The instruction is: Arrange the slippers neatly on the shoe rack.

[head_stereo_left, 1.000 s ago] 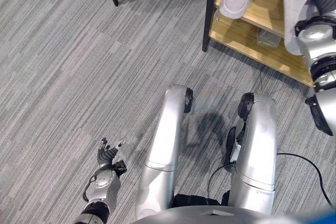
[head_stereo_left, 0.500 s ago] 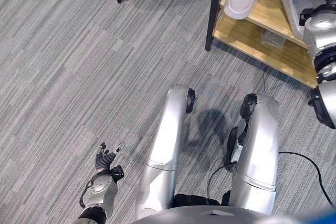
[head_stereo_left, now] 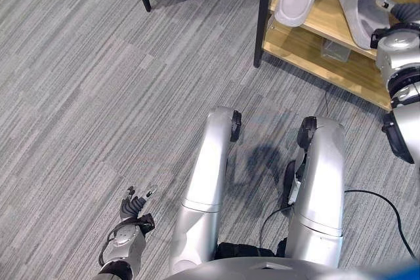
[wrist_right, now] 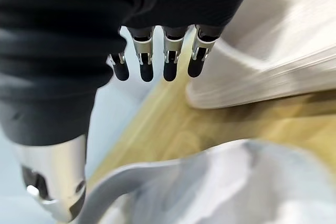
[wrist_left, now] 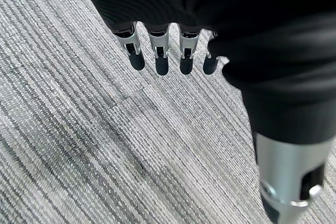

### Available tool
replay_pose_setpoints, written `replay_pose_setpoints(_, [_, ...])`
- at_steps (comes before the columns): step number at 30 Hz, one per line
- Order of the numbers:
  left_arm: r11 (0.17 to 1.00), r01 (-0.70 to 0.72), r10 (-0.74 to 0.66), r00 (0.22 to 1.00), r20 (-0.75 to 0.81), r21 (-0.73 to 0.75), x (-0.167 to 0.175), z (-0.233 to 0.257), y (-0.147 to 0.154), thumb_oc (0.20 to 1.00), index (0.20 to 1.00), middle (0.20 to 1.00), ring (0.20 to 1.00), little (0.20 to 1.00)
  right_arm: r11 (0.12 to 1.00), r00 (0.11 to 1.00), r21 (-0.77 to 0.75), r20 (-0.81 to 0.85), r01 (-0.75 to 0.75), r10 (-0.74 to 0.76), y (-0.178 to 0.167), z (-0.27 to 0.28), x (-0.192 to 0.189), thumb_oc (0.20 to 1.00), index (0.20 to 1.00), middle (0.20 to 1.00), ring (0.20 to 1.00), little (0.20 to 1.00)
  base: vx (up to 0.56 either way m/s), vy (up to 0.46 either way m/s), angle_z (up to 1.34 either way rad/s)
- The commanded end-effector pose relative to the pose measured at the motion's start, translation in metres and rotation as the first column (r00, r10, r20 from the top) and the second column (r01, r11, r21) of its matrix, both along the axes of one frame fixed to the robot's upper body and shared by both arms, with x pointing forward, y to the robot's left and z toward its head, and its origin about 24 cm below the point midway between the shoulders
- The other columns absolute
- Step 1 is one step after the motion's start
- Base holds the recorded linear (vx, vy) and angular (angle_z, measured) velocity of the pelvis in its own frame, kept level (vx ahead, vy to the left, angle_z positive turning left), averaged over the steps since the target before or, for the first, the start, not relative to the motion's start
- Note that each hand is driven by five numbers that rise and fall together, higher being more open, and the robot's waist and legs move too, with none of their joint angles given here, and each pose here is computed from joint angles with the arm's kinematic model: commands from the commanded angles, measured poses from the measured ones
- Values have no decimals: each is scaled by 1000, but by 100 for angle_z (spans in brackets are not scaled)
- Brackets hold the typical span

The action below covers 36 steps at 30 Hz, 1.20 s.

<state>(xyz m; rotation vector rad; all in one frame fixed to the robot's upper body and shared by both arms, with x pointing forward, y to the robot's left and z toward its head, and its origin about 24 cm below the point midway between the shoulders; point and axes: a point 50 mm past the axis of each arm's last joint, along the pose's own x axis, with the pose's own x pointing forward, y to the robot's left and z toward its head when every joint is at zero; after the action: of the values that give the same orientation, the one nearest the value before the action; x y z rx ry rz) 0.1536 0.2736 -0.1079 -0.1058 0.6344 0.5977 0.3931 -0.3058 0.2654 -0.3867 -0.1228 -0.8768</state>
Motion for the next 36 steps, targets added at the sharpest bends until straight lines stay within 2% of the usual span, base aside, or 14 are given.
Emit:
replay_pose_setpoints(1, [995, 94, -94, 996, 6, 23, 4, 4, -4, 1000, 1000, 1000, 1000, 1000, 993, 1000, -114, -13, -5, 3, 2, 10, 0, 1000, 1000, 1000, 1000, 1000, 0, 0, 0])
replay_pose_setpoints(7, [998, 56, -56, 998, -11, 27, 8, 1, -2, 1000, 1000, 1000, 1000, 1000, 988, 997, -144, -56, -62, 55, 20, -3, 9, 1000, 1000, 1000, 1000, 1000, 0, 0, 0])
replay_pose_setpoints(14, [998, 64, -64, 997, -33, 17, 7, -4, -10, 1000, 1000, 1000, 1000, 1000, 989, 989, -40, -30, -145, 144, 46, -21, 18, 1000, 1000, 1000, 1000, 1000, 0, 0, 0])
replay_pose_setpoints(19, [998, 56, -56, 994, -91, 1, 1, -13, -16, 1000, 1000, 1000, 1000, 1000, 970, 970, -3, -33, -241, 241, 85, -42, 26, 1000, 1000, 1000, 1000, 1000, 0, 0, 0])
replay_pose_setpoints(23, [999, 36, -35, 995, -98, 11, -1, -13, -13, 1000, 1000, 1000, 1000, 1000, 961, 960, 1, -44, -276, 276, 100, -52, 28, 1000, 1000, 1000, 1000, 1000, 2, 5, -1])
replay_pose_setpoints(26, [1000, 21, -19, 994, -110, 20, 1, -14, -12, 1000, 1000, 1000, 1000, 1000, 948, 949, 27, 0, -316, 316, 115, -50, 30, 1000, 1000, 1000, 1000, 1000, 3, -3, -8])
replay_pose_setpoints(29, [1000, 7, -4, 993, -121, 24, 2, -15, -13, 1000, 1000, 1000, 1000, 1000, 909, 912, 85, 82, -408, 402, 144, -46, 32, 1000, 1000, 1000, 1000, 1000, 2, -4, -4])
replay_pose_setpoints(30, [1000, 0, 3, 991, -132, 25, 2, -16, -13, 1000, 1000, 1000, 1000, 1000, 885, 886, 79, 106, -459, 450, 163, -46, 31, 1000, 1000, 1000, 1000, 1000, 0, 0, 0])
replay_pose_setpoints(33, [1000, -2, 5, 991, -136, 24, 3, -16, -15, 1000, 1000, 1000, 1000, 1000, 871, 871, 71, 108, -487, 479, 177, -50, 30, 1000, 1000, 1000, 1000, 1000, 0, 0, 0])
replay_pose_setpoints(36, [1000, 0, 4, 990, -143, 28, 3, -17, -17, 1000, 1000, 1000, 1000, 1000, 854, 852, 1, 74, -520, 519, 200, -54, 27, 1000, 1000, 1000, 1000, 1000, -1, 1, -1])
